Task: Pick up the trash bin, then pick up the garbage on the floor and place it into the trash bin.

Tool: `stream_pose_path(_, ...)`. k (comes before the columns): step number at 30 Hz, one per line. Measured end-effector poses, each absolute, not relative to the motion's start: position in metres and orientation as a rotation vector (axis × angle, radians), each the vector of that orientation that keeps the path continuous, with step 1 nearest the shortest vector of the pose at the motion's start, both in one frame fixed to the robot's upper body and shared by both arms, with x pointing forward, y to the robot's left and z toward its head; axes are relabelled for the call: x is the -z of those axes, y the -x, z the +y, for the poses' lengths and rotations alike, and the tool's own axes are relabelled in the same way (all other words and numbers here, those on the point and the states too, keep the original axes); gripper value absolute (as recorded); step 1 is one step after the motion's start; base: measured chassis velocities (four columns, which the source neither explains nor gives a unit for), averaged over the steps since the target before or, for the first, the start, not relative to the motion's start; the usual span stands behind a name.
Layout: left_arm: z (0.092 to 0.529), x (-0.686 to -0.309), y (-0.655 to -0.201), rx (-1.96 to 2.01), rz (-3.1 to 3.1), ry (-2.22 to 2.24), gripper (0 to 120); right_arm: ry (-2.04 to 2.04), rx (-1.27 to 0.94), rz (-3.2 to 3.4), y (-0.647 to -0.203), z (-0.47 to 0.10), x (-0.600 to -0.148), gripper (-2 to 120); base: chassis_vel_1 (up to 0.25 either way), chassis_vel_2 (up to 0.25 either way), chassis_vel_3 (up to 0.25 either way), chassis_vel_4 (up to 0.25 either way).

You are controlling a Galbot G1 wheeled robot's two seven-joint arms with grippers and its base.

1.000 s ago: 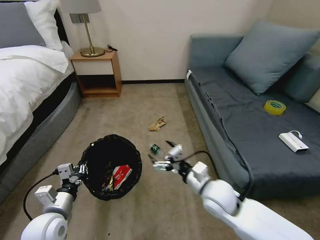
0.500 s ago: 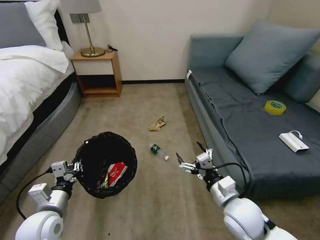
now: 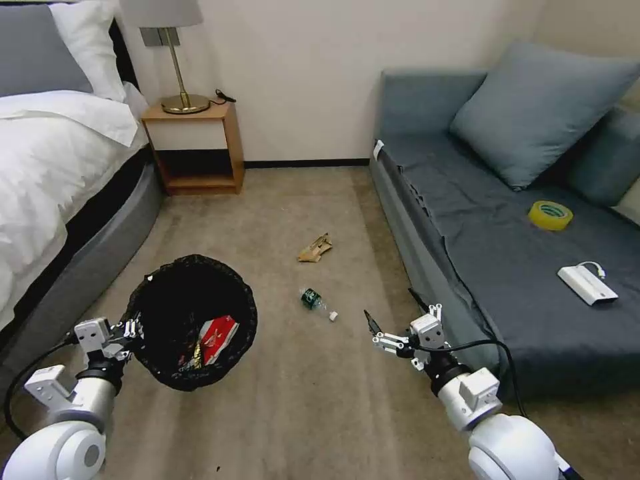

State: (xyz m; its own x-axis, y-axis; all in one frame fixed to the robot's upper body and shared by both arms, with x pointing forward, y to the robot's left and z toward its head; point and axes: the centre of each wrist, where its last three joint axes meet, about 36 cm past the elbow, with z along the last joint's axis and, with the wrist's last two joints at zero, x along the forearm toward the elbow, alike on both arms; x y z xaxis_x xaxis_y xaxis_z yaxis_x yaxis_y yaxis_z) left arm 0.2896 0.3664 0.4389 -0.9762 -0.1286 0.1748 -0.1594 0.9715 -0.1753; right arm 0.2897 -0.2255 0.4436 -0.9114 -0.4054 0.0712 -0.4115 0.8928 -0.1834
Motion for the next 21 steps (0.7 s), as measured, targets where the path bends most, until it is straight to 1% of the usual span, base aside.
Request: stream_pose_path(21, 0.3624, -0.4399, -0.2894, -0.3, -2.955, -0.227, 5, -0.689, -0.294, -3.003, -0.2885, -0.2293, -0.4494, 100, 0.0, 0.0, 0.0, 0.0)
